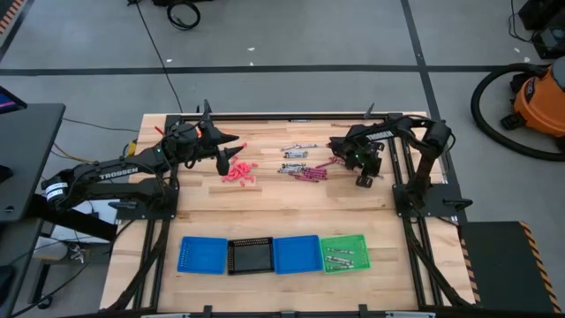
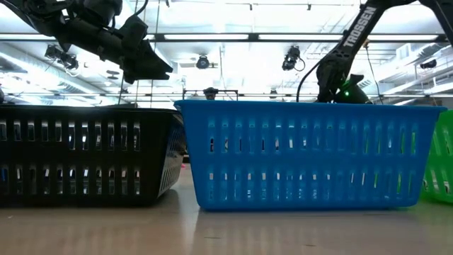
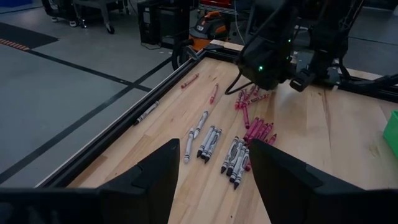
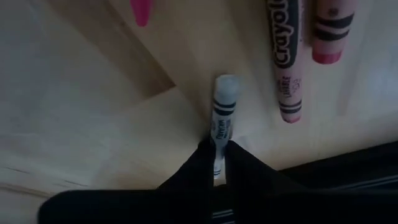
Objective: Sort crayons
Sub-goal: Put the white crayon into the green bin
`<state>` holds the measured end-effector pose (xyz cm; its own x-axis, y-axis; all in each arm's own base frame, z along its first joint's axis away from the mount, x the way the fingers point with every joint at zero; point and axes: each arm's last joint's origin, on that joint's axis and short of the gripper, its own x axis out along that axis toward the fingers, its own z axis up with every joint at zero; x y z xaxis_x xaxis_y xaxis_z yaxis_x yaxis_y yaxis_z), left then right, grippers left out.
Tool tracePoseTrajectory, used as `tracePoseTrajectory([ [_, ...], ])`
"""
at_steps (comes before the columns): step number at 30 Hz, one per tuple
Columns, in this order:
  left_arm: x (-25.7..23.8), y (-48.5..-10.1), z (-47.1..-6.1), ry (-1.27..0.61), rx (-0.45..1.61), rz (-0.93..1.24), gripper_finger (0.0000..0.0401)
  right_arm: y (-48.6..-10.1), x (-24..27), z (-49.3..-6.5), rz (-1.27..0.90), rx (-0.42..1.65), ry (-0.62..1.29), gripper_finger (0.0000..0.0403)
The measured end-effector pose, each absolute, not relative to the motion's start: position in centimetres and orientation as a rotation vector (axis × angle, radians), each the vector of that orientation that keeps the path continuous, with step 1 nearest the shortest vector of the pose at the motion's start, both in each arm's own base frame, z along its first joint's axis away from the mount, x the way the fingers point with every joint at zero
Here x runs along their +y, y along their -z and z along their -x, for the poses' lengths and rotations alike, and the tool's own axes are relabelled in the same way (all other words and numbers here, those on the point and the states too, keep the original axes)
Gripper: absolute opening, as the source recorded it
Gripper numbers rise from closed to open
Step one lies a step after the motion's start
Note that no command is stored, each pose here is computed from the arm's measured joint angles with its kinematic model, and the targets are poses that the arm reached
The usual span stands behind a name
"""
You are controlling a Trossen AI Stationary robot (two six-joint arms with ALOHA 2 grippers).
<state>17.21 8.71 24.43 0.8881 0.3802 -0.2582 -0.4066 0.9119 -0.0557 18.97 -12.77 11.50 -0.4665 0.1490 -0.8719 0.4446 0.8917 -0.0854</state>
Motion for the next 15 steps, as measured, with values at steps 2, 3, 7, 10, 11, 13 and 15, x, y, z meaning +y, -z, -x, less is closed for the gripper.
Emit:
tracePoseTrajectory([
  [2,8.7,-24.4,-17.2,-0.410,0.246,0.109,0.0205,-11.6,-12.7,-19.0,-0.426,2.048,0.371,0.0017],
  [3,8.7,-24.4,-17.2,-0.410,0.246,0.109,0.0205,-11.7,-12.6,-19.0,-0.427,2.045,0.370,0.0010],
  [7,8.7,-24.4,-17.2,-0.410,0.246,0.110,0.0205,-12.0,-12.6,-19.0,-0.454,2.029,0.384,0.0005],
  [10,8.7,-24.4,-17.2,-0.410,0.246,0.110,0.0205,-12.6,-12.5,-19.1,-0.469,1.997,0.416,0.0006],
  [11,8.7,-24.4,-17.2,-0.410,0.246,0.109,0.0205,-12.9,-12.5,-19.2,-0.469,1.983,0.427,0.0006],
  [13,8.7,-24.4,-17.2,-0.410,0.246,0.110,0.0205,-13.6,-12.2,-19.1,-0.462,1.971,0.440,0.0006],
  [15,8.7,-24.4,-17.2,-0.410,0.248,0.110,0.0205,-14.3,-11.8,-19.1,-0.458,1.954,0.448,0.0006],
])
